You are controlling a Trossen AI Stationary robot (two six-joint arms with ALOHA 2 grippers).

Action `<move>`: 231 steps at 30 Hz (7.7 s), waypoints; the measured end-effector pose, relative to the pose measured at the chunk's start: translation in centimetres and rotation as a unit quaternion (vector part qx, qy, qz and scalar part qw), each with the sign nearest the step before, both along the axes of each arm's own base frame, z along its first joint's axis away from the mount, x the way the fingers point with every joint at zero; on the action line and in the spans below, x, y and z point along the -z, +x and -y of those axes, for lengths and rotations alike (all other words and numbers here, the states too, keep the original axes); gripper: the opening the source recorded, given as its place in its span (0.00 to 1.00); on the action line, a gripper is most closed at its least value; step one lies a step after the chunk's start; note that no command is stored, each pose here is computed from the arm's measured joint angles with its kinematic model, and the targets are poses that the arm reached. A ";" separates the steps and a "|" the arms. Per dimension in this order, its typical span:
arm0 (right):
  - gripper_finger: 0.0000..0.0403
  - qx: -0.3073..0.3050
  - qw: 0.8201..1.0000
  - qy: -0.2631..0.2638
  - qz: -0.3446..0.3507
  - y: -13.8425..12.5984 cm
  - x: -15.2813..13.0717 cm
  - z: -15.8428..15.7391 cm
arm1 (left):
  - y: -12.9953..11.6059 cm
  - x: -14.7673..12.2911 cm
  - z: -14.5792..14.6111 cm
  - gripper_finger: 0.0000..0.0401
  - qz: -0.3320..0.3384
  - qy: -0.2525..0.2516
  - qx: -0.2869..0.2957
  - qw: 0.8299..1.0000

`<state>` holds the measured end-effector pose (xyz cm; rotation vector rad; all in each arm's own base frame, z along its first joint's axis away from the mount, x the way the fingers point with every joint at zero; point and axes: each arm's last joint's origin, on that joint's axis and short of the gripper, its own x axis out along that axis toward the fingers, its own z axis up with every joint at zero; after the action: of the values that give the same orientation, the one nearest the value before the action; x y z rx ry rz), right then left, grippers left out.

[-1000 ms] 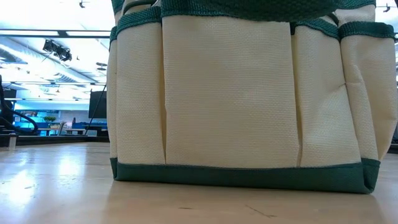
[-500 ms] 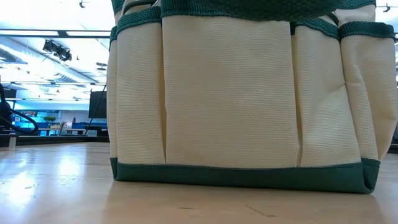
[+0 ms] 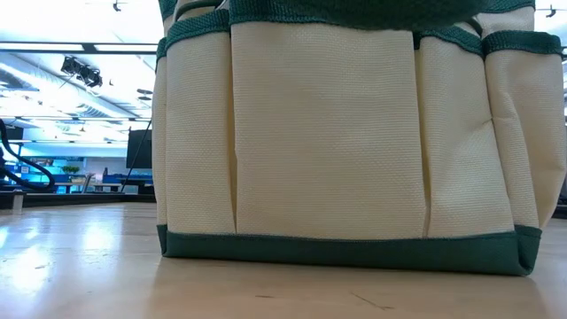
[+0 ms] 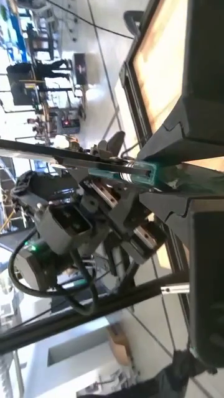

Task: Pick & Place Garden tools in Gardening bag
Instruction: Put the dark green shear scissors into the gray gardening bag, then put the left brown hand rake into the gray gardening bag

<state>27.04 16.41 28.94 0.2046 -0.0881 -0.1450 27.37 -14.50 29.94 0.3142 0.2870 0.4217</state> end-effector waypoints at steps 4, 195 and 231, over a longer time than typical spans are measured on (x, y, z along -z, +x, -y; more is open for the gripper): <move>0.11 -0.011 1.000 -0.012 0.004 -0.4 -0.1 -0.7 | 0.0 0.0 0.0 0.48 0.000 0.000 0.000 1.000; 0.29 -0.159 0.948 0.005 -0.275 -0.1 1.2 1.2 | -2.1 11.7 -17.8 0.48 -0.359 -0.273 -0.089 0.888; 0.29 -0.159 0.948 0.005 -0.274 -0.1 1.2 1.2 | 1.0 16.4 -14.4 0.48 -0.474 -0.042 0.111 0.872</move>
<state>26.96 15.19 27.74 0.1800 0.4999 0.1227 28.36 -0.13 13.56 0.4488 1.2202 -0.0091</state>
